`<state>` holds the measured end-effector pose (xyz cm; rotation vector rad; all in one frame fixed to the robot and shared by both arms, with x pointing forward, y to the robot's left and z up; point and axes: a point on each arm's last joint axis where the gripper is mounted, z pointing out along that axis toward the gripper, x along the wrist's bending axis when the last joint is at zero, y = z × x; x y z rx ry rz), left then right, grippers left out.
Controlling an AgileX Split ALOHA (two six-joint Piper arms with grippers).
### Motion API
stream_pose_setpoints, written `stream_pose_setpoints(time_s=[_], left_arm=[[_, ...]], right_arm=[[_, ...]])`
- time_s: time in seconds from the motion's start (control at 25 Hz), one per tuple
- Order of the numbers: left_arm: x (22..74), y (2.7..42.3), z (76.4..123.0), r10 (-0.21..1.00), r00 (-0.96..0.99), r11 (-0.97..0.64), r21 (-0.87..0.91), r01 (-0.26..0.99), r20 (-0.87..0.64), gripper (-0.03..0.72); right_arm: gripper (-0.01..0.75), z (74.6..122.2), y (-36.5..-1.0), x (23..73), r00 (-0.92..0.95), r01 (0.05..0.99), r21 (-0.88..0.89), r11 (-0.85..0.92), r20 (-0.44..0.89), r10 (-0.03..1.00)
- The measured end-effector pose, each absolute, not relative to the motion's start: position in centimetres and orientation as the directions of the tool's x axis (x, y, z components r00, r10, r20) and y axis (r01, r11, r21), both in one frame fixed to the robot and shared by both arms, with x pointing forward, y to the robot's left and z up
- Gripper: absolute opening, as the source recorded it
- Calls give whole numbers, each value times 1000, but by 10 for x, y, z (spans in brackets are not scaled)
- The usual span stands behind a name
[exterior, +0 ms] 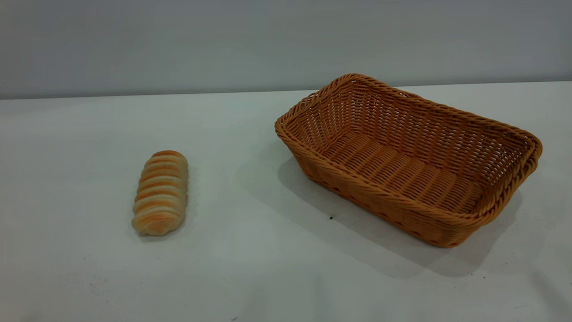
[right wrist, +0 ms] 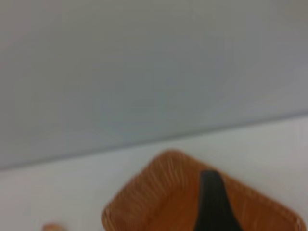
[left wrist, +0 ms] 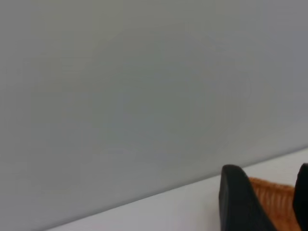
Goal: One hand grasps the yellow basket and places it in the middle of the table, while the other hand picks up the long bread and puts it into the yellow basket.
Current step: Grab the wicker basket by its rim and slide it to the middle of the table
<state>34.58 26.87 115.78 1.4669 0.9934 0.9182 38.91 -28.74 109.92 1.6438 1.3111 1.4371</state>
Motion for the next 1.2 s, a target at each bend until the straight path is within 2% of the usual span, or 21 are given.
stream_pose_setpoints(time_s=[0.24, 0.4, 0.68, 0.96, 1.2], left_arm=[[422, 262, 1170, 905, 421, -169, 957, 237, 56, 353], [480, 257, 1156, 885, 465, -209, 910, 359, 19, 353], [556, 254, 1121, 859, 511, -295, 845, 447, 29, 353], [596, 254, 1095, 850, 525, -334, 807, 487, 35, 353], [617, 254, 1076, 848, 530, -350, 777, 523, 25, 353]], right_arm=[[470, 1077, -284, 446, -70, 509, 810, -292, 377, 924], [470, 1064, -282, 473, -79, 607, 751, -260, 383, 921], [471, 1017, -285, 502, -28, 746, 630, -216, 354, 935], [471, 973, -287, 519, 49, 838, 493, -234, 359, 932], [471, 952, -288, 524, 89, 867, 432, -250, 359, 929]])
